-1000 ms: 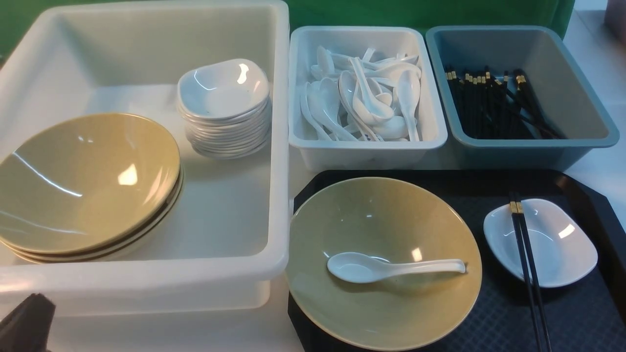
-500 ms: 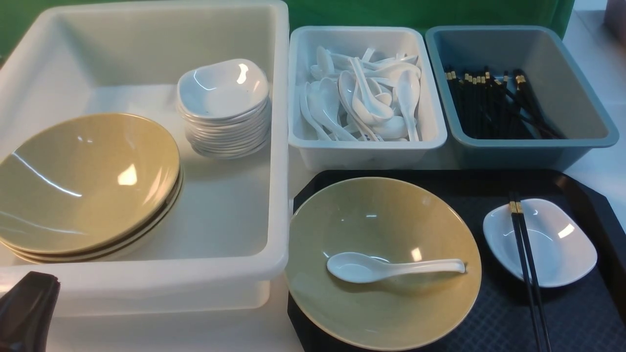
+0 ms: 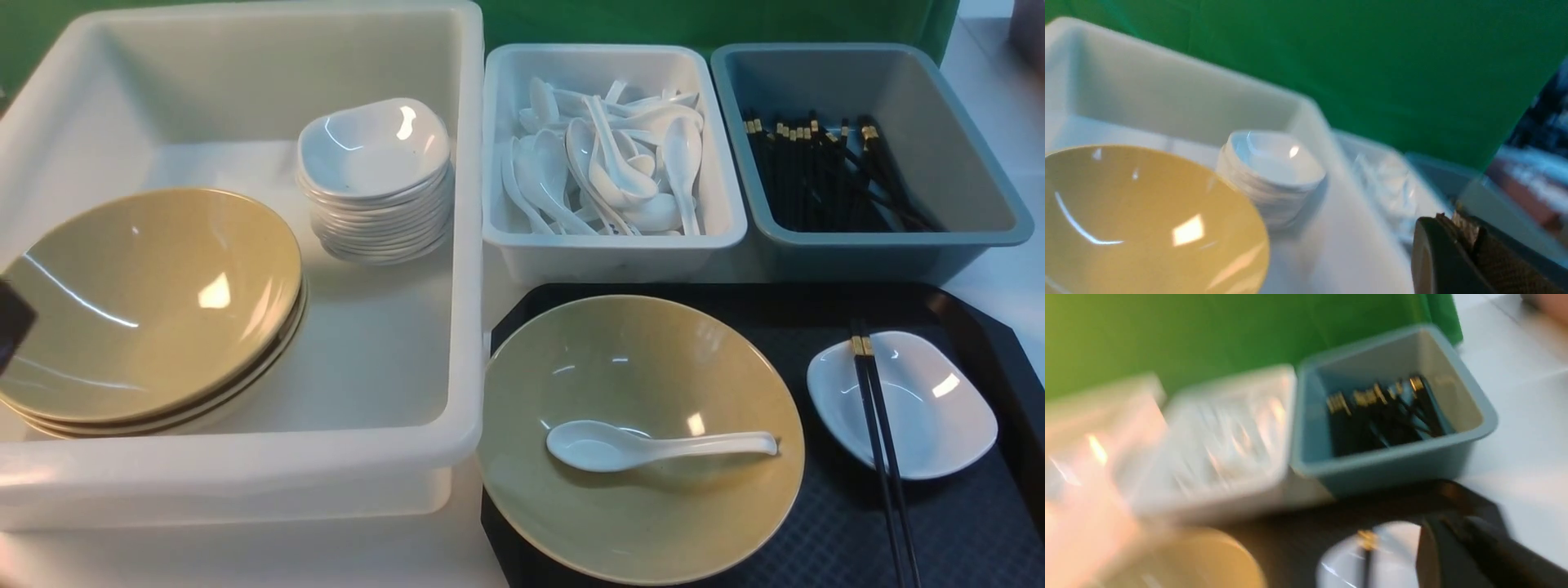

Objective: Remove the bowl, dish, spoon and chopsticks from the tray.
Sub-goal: Use the right arm to grab the chopsticks

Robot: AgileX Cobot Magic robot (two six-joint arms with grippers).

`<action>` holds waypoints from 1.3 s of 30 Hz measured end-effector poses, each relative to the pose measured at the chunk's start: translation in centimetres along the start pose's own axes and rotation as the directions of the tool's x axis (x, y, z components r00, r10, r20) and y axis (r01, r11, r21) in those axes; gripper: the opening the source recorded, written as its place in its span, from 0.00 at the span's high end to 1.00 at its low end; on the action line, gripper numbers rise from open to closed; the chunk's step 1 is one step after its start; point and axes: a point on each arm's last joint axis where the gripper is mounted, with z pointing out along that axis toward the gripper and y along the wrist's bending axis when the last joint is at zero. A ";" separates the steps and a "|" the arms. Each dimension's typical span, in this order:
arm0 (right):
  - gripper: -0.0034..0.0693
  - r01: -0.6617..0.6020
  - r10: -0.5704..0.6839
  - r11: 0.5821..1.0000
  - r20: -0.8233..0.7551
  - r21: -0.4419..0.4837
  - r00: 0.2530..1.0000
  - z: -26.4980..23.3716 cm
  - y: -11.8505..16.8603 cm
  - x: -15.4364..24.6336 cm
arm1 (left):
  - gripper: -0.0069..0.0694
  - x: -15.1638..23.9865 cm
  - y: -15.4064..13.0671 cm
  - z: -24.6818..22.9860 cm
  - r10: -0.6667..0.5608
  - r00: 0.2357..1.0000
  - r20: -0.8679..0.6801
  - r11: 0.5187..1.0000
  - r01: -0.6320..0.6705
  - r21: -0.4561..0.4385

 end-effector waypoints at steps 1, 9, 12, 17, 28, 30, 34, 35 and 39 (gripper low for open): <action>0.89 0.105 -0.104 0.994 -0.085 0.012 0.991 0.8 0.5 -1.6 | 0.93 -1.2 0.0 0.7 0.075 0.991 -0.113 0.996 -0.079 -0.029; 0.91 0.355 -0.350 0.929 -0.547 -0.101 0.760 6.8 2.0 -4.4 | 0.93 -4.4 0.3 5.5 0.262 0.760 -0.595 0.950 -0.310 0.022; 0.90 0.362 -0.369 0.922 -0.604 -0.140 0.706 8.8 2.4 -4.0 | 0.93 -4.3 -0.9 7.2 0.329 0.694 -0.641 0.936 -0.328 0.126; 0.79 0.352 -0.374 0.914 -0.750 -0.200 0.545 13.6 3.0 -1.8 | 0.93 -3.1 -5.4 11.0 0.531 0.532 -0.659 0.846 -0.372 0.381; 0.33 0.282 -0.230 0.954 -0.858 -0.105 0.459 21.1 3.3 0.6 | 0.93 2.1 -13.1 14.6 0.762 0.279 -0.584 0.645 -0.404 0.649; 0.31 0.272 -0.205 0.959 -0.867 -0.085 0.454 21.8 3.2 1.2 | 0.93 2.6 -13.5 14.7 0.771 0.263 -0.580 0.635 -0.400 0.661; 0.30 0.259 -0.165 0.965 -0.885 -0.053 0.436 23.3 2.9 2.6 | 0.93 2.8 -13.8 14.7 0.777 0.269 -0.569 0.627 -0.402 0.667; 0.30 0.257 -0.157 0.965 -0.889 -0.047 0.429 23.6 2.8 2.9 | 0.93 2.8 -13.9 14.8 0.778 0.275 -0.565 0.627 -0.404 0.666; 0.30 0.255 -0.137 0.966 -0.906 -0.034 0.401 24.8 2.4 4.3 | 0.93 2.8 -13.9 14.9 0.779 0.279 -0.562 0.626 -0.408 0.665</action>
